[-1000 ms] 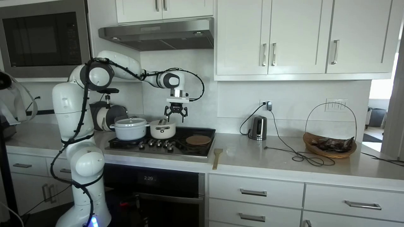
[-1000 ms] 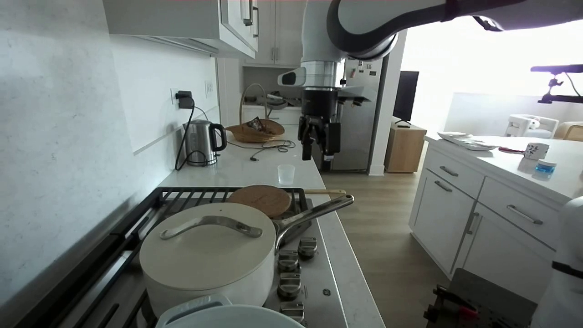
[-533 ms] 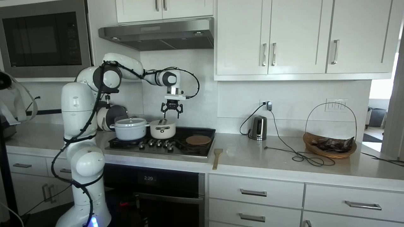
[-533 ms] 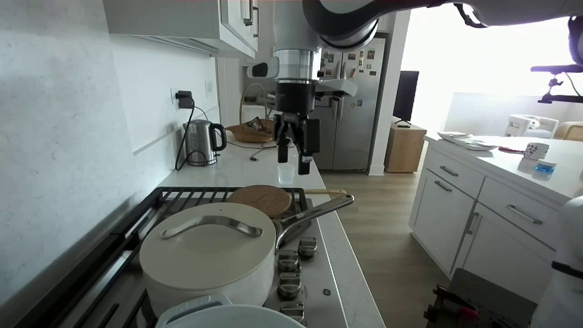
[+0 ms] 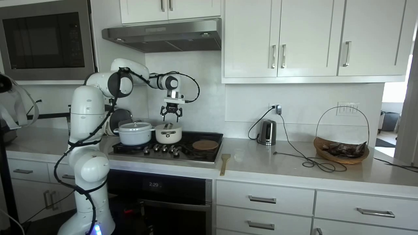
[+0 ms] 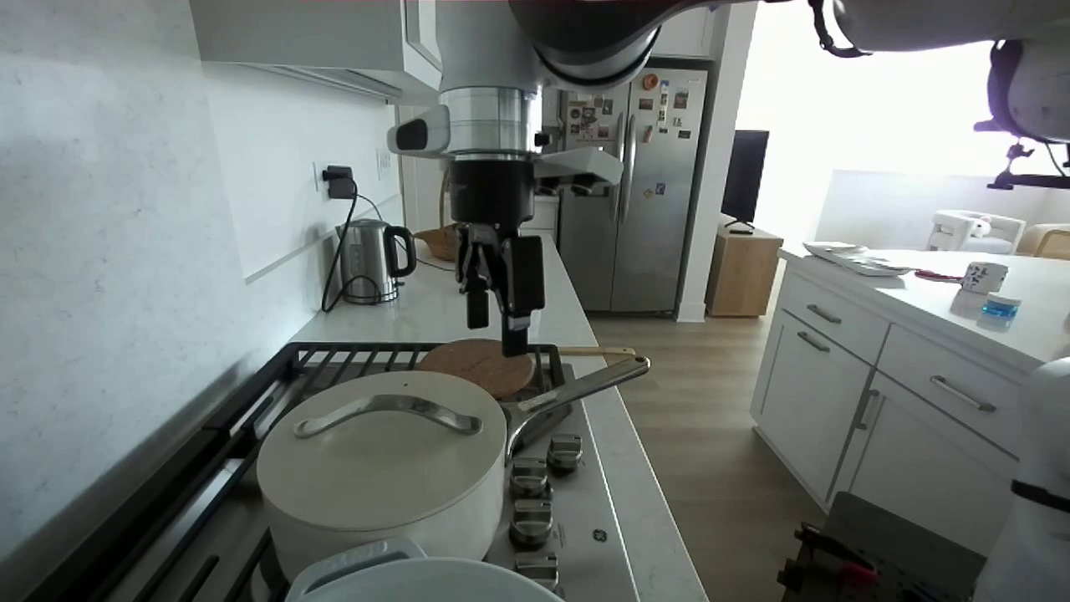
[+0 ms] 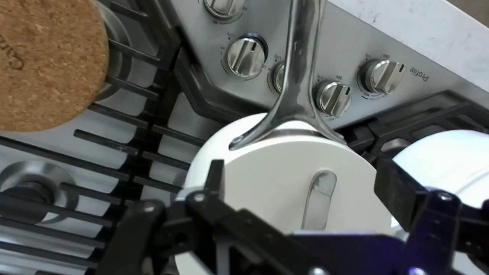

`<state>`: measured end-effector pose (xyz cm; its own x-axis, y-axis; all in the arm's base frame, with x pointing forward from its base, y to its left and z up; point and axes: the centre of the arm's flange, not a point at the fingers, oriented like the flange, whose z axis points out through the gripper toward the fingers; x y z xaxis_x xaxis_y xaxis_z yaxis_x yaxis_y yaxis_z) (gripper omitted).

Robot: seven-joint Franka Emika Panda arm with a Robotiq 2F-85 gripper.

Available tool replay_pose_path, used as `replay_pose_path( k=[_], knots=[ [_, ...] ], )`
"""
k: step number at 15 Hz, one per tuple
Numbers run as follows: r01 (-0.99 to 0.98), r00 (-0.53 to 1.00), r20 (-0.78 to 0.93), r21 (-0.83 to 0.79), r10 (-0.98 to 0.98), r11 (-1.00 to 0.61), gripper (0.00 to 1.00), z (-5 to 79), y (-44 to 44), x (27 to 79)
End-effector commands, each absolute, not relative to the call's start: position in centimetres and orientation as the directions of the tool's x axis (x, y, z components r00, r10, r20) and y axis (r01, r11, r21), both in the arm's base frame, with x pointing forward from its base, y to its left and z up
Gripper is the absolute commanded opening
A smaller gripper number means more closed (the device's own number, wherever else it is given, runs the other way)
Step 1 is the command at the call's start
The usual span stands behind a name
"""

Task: Remove the lid from the pot on the right side of the stove

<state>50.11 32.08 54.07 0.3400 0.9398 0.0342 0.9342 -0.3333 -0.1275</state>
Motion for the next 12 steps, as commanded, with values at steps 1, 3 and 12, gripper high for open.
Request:
replay_pose_path(
  k=[1, 3, 12],
  knots=[
    [0.921, 0.366, -0.001, -0.145, 0.931, -0.362, 1.00, 54.3, 36.3, 50.7],
    [0.918, 0.371, -0.012, -0.149, 0.928, -0.369, 1.00, 53.8, 38.3, 50.6],
    [0.898, 0.420, -0.042, -0.125, 0.907, -0.422, 1.00, 51.9, 44.1, 50.7]
  ],
)
